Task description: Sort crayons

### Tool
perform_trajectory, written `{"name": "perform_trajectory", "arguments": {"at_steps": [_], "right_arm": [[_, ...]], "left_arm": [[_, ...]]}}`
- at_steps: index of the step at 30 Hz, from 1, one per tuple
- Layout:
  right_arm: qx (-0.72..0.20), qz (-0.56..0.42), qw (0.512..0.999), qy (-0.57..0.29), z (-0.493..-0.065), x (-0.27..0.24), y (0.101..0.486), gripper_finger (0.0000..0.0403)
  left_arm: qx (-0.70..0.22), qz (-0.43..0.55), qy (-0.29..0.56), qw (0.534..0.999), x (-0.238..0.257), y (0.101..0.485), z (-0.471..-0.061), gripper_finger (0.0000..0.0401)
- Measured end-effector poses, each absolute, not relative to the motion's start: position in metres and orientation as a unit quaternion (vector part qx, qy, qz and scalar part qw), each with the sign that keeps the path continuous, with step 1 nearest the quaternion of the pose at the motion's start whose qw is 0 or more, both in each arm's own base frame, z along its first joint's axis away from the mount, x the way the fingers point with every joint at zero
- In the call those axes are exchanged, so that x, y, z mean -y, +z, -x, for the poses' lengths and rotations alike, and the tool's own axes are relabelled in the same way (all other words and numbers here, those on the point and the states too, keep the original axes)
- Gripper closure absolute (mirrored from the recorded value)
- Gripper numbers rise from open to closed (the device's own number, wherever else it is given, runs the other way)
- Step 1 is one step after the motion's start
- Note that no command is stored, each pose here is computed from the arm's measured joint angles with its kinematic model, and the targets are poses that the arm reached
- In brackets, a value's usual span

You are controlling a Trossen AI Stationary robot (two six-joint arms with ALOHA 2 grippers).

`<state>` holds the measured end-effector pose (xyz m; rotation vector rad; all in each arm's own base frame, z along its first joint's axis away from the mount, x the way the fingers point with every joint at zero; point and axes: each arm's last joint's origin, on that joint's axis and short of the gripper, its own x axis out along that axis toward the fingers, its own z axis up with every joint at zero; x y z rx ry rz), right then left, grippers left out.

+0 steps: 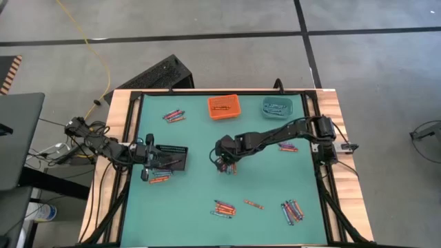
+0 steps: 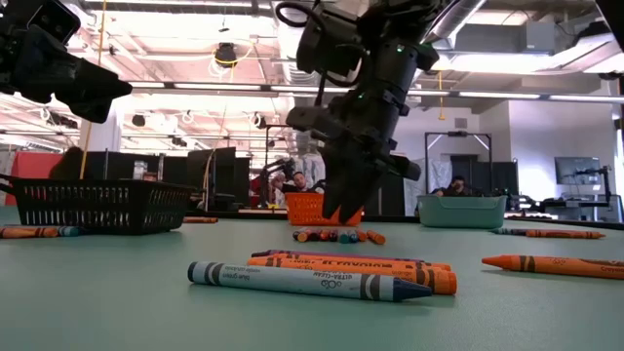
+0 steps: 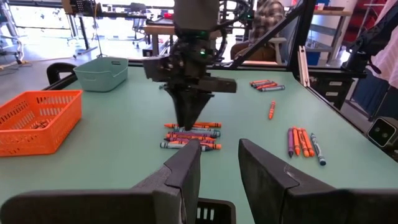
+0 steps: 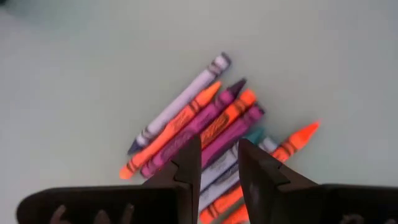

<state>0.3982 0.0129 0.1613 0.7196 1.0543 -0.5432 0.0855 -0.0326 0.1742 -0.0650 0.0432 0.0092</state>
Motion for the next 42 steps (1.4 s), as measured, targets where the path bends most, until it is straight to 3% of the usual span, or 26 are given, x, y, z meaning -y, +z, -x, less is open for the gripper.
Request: {"name": "perform_trajectory", "arguments": {"at_steps": [42], "right_arm": [[-0.528, -0.295, 0.754, -0.257, -0.398, -0.004, 0.138, 0.0304]], "left_arm": [[-0.022, 0.032, 0.003, 0.999, 0.033, 0.174, -0.086, 0.0303]]}}
